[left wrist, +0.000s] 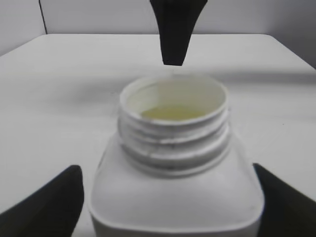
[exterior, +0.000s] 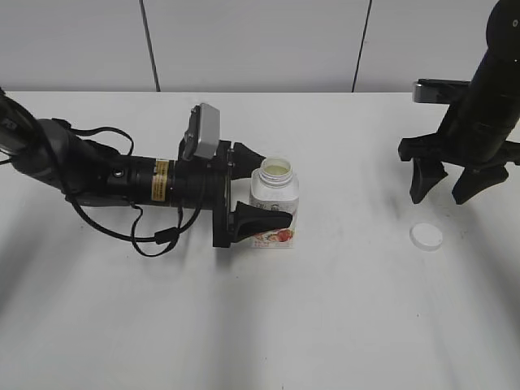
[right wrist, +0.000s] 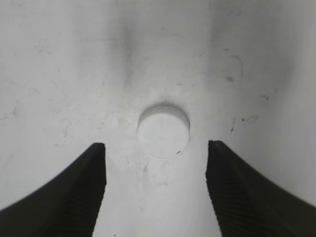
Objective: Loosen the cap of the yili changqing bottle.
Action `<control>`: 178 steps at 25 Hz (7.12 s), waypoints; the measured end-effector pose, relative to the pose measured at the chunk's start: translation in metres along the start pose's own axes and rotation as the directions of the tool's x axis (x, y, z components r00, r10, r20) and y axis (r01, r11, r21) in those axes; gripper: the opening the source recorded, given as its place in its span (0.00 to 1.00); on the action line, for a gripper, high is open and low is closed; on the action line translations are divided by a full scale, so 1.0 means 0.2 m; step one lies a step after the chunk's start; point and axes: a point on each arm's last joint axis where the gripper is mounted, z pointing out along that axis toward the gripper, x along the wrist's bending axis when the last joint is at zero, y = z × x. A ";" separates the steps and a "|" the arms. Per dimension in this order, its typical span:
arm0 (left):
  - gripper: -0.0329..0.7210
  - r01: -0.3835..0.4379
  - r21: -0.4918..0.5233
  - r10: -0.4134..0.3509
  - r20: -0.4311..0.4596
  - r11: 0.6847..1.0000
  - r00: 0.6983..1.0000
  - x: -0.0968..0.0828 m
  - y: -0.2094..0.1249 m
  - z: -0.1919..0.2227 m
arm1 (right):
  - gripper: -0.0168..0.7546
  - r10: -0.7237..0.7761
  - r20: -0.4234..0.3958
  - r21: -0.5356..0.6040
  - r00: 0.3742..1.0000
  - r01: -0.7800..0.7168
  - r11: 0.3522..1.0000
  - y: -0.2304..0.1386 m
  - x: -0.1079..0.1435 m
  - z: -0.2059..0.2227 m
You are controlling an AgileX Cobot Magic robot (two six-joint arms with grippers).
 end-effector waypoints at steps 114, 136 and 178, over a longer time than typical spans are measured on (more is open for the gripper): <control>0.56 0.664 -0.137 -0.183 -0.983 0.735 -0.001 -1.64 1.08 -1.37 | 0.68 -0.092 -0.043 -0.640 0.995 0.044 0.767 -1.66 -0.05 -0.86; 0.56 0.542 -0.139 -0.210 -0.975 0.829 0.072 -1.85 0.85 -1.32 | 0.68 -0.227 0.098 -0.795 0.969 0.213 0.568 -1.95 -0.09 -0.70; 0.53 0.471 -0.267 -0.307 -0.952 0.841 0.010 -1.79 0.85 -1.24 | 0.68 -0.210 0.160 -0.831 0.965 0.246 0.499 -1.88 -0.11 -0.68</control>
